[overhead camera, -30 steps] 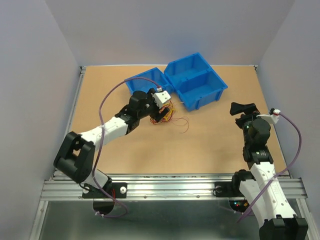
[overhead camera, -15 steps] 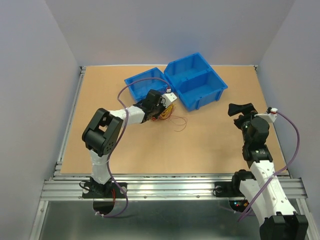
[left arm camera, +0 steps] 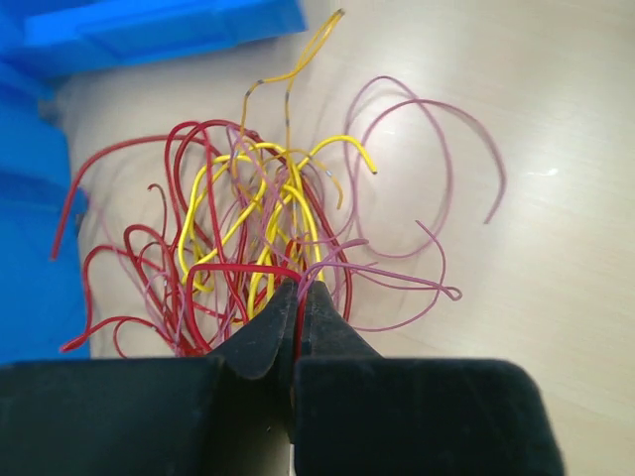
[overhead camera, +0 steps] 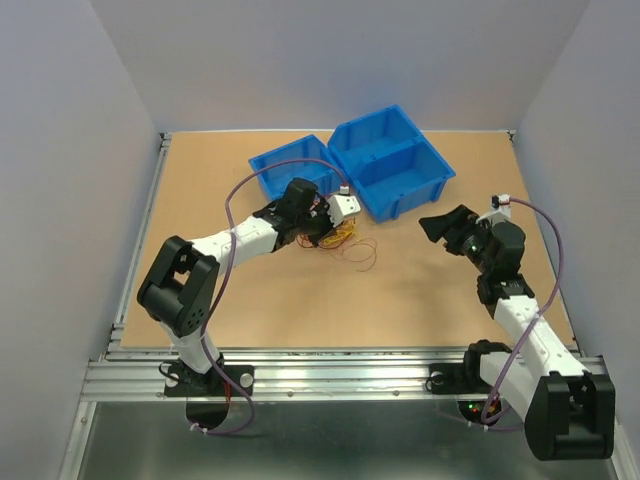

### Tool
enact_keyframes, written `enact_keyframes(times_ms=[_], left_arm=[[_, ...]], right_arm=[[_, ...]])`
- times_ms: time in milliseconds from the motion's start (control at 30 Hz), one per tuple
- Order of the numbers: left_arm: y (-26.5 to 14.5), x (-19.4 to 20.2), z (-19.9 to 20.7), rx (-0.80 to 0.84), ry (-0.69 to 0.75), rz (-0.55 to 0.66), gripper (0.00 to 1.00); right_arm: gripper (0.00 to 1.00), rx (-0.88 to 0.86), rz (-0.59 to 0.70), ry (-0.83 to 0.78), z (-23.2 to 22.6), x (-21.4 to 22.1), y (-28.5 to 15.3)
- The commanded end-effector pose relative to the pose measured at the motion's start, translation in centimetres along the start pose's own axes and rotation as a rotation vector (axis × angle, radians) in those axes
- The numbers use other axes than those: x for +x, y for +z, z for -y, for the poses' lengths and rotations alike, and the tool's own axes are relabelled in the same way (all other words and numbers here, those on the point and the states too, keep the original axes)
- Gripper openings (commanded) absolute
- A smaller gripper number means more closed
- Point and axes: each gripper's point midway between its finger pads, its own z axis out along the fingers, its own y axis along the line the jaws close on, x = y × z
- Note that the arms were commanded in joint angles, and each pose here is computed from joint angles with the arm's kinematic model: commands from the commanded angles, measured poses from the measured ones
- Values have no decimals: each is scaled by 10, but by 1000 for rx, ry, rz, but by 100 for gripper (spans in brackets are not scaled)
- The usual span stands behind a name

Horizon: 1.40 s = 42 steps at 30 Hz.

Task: Untangle the cables

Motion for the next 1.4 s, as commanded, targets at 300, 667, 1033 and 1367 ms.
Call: enact_keyframes(times_ms=[300,667,1033,1367], left_arm=[[-11,-8,30,139,47,34,0],[-7,-2,34,150,59,10,0],[-6,1,32,124,68,-11,1],[-1,14,-36,-216,-39,-91,1]], right_arm=[[75,-275,-119,-260,-80,38,32],[76,-168,-154,-412,-77,66,76],[59,-23,-247,-547,-66,104,120],[1,70,0,-471,-72,44,76]])
